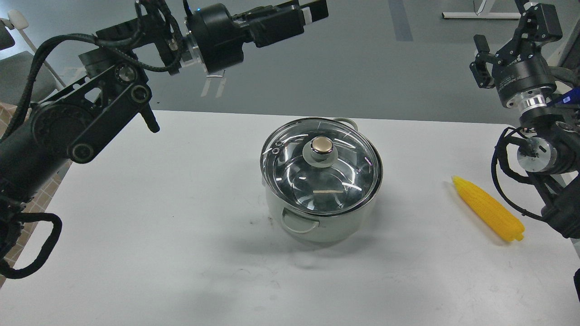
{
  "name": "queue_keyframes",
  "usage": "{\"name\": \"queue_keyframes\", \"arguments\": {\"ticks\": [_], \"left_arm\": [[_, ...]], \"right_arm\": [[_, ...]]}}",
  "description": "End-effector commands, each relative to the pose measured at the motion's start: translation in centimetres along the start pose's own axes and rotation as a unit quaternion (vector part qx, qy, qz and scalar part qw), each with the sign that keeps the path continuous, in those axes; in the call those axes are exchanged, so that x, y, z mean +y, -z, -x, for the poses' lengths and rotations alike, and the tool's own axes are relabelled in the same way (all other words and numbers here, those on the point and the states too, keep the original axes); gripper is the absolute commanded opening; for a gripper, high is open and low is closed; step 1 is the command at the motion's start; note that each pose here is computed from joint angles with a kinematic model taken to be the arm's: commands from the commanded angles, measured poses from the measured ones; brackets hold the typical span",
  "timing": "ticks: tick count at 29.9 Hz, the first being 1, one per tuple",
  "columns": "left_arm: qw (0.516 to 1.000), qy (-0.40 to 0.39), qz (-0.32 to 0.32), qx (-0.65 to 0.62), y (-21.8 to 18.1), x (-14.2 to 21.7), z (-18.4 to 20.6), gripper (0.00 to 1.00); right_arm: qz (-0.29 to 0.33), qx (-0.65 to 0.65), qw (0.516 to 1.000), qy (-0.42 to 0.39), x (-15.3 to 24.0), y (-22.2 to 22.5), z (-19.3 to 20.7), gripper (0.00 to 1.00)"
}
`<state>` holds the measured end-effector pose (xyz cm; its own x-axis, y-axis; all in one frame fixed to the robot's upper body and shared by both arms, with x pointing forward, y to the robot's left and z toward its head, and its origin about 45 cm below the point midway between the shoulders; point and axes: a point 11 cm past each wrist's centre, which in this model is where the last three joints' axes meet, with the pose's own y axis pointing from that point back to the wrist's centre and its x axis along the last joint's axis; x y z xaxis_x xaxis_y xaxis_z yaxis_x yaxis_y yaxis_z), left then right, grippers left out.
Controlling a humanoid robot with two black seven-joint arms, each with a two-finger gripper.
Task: Open pot and put corn in
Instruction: 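Lower the left gripper onto the lid knob and grasp it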
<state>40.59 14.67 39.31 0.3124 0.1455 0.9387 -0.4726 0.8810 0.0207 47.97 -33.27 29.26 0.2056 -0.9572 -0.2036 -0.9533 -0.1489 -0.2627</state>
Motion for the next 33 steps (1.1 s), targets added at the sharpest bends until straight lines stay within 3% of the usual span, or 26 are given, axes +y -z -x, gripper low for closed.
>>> {"name": "queue_keyframes", "arguments": {"ticks": [1,7,18,33], "left_arm": [[0.992,0.05,-0.005,-0.115,-0.3,-0.7,3.3,0.98],[0.969,0.101,0.019,-0.225,-0.6,-1.7,9.1,0.98],[0.979,0.108,0.024,-0.174,-0.3,-4.1,14.1,0.97],[0.982,0.124,-0.005,-0.141,1.5,-2.9,17.2,0.96]], "right_arm": [[0.001,-0.001,1.0,0.001,0.1,-0.2,0.2,0.99],[0.006,-0.003,1.0,0.0,0.5,-0.6,0.1,0.99],[0.014,-0.005,1.0,-0.004,1.2,-1.4,-0.1,0.99],[0.017,-0.005,1.0,-0.007,1.5,-1.7,-0.3,0.99]]}}
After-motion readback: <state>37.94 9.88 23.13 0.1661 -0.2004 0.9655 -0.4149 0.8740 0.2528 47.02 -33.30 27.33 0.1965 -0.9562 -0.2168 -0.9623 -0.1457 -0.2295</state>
